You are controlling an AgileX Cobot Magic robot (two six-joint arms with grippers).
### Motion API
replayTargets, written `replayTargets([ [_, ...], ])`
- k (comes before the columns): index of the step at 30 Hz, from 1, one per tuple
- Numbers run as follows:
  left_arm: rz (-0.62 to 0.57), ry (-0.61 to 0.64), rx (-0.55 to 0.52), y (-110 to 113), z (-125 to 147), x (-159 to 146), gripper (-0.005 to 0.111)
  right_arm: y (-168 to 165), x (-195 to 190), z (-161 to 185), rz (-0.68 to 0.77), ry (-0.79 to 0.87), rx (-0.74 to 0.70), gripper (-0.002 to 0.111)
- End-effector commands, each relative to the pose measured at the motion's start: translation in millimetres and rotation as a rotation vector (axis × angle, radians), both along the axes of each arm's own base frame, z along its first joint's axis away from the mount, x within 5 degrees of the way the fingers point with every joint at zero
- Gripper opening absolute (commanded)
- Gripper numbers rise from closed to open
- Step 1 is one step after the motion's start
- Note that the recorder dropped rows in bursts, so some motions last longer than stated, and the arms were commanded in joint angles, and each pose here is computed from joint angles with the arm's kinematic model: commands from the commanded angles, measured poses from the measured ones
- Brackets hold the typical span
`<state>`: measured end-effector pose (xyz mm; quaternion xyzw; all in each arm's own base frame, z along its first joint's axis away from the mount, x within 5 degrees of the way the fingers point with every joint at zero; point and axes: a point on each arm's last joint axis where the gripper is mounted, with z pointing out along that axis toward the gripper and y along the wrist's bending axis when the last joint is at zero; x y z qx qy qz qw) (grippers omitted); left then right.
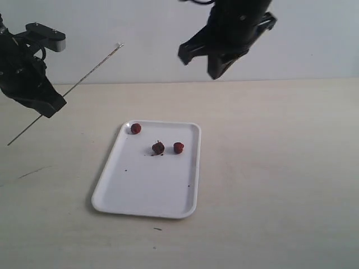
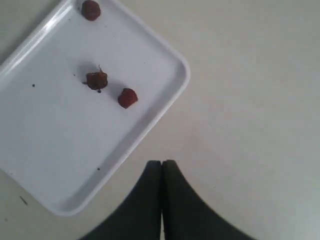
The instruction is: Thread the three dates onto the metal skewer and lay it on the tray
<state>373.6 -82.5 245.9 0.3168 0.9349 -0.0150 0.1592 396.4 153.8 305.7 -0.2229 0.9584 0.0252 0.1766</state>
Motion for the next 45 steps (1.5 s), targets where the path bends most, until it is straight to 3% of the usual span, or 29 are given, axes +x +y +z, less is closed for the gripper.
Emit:
replayTargets([
  [1, 0.024, -0.01, -0.016, 0.3, 2.3, -0.5, 0.0, 39.8, 18.7, -30.5, 0.069, 0.018, -0.043, 0.0],
  [6, 0.032, 0.0, -0.009, 0.6, -1.7, 0.9, 0.0, 69.1, 30.3, -57.7, 0.143, 0.026, -0.068, 0.007],
  [15, 0.031, -0.002, -0.008, 0.7, -1.8, 1.1, 0.0, 80.3, 43.4, -90.5, 0.043, 0.092, -0.015, 0.047],
  [19, 0.045, 0.0, -0.012, 0.7, -1.8, 1.1, 0.0, 81.9, 46.5, -111.5, -0.036, 0.139, -0.012, 0.046],
  [29, 0.049, 0.0, -0.013, 0.7, -1.8, 1.1, 0.0, 87.7, 47.3, -143.7, -0.007, 0.205, -0.026, 0.046],
  [45, 0.05, -0.006, -0.014, 0.7, -1.6, 1.7, 0.0, 97.4, 56.9, -144.7, 0.028, 0.103, 0.07, 0.046],
])
